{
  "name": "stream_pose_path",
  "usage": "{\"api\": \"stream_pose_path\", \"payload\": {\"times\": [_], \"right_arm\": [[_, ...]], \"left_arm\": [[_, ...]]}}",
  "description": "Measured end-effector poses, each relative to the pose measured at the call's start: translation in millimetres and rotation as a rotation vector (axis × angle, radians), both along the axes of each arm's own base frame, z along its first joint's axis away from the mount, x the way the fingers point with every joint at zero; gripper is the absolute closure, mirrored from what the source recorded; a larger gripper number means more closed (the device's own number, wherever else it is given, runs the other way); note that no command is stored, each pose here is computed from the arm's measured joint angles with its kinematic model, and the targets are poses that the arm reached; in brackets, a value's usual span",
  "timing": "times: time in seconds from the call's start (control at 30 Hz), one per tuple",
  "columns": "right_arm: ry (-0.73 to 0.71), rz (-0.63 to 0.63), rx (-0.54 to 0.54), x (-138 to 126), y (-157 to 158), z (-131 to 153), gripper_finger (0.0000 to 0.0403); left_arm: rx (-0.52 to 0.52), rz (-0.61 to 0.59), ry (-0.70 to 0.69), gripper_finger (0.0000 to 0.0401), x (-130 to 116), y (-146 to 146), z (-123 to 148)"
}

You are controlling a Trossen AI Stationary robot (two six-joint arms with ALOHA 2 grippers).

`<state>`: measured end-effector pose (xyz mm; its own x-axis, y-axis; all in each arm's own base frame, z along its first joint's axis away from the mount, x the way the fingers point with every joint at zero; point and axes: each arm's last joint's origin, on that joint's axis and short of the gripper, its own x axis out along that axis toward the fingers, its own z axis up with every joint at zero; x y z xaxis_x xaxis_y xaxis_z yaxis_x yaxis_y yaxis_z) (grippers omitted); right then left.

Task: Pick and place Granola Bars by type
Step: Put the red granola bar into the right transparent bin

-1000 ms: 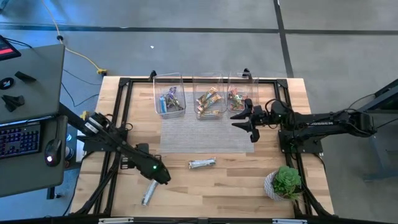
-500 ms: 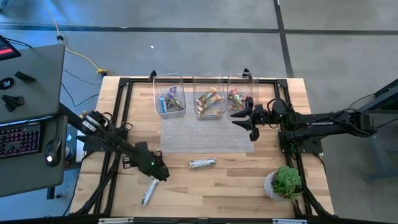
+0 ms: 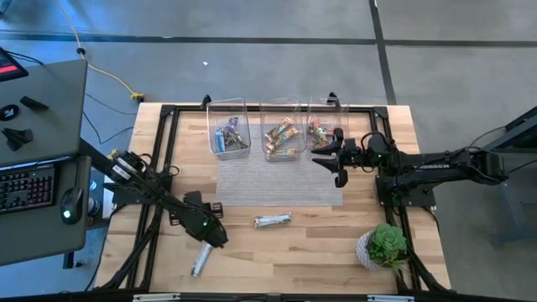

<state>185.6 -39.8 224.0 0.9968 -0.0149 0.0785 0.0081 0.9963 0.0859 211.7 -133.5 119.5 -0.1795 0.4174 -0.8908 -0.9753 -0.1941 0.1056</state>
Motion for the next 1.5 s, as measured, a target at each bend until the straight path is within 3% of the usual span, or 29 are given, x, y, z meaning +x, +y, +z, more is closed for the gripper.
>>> {"api": "stream_pose_path", "payload": {"times": [0.17, 0.27, 0.47, 0.63, 0.8, 0.93, 1.1, 1.3, 1.5], "right_arm": [[0.000, 0.000, 0.000, 0, 0, 0, 0.0285], [0.000, 0.000, 0.000, 0, 0, 0, 0.0285], [-0.001, -0.001, 0.000, 0, 0, 0, 0.0285], [0.001, -0.006, 0.005, 0, 0, 0, 0.0285], [0.056, 0.032, 0.018, 0, 1, -6, 0.0285], [0.154, 0.078, -0.036, 3, 3, -17, 0.0285], [0.207, 0.136, -0.222, 11, 12, -29, 0.0285], [0.252, 0.108, -0.471, 17, 22, -37, 0.0285], [0.243, 0.068, -0.542, 18, 26, -36, 0.0285]], "left_arm": [[0.056, -0.056, -0.080, 0.0299, 5, 0, -1], [0.124, -0.104, -0.200, 0.0323, 15, -1, 0], [0.307, -0.253, -0.413, 0.0320, 38, -4, 20], [0.436, -0.382, -0.405, 0.0318, 66, 10, 48], [0.339, -0.547, -0.275, 0.0317, 97, 31, 82], [0.277, -0.735, -0.255, 0.0317, 128, 51, 112], [0.072, -0.959, -0.423, 0.0317, 162, 87, 136], [-0.057, -1.339, -0.720, 0.0317, 185, 118, 154], [-0.109, -1.391, -0.801, 0.0316, 187, 136, 157]]}}
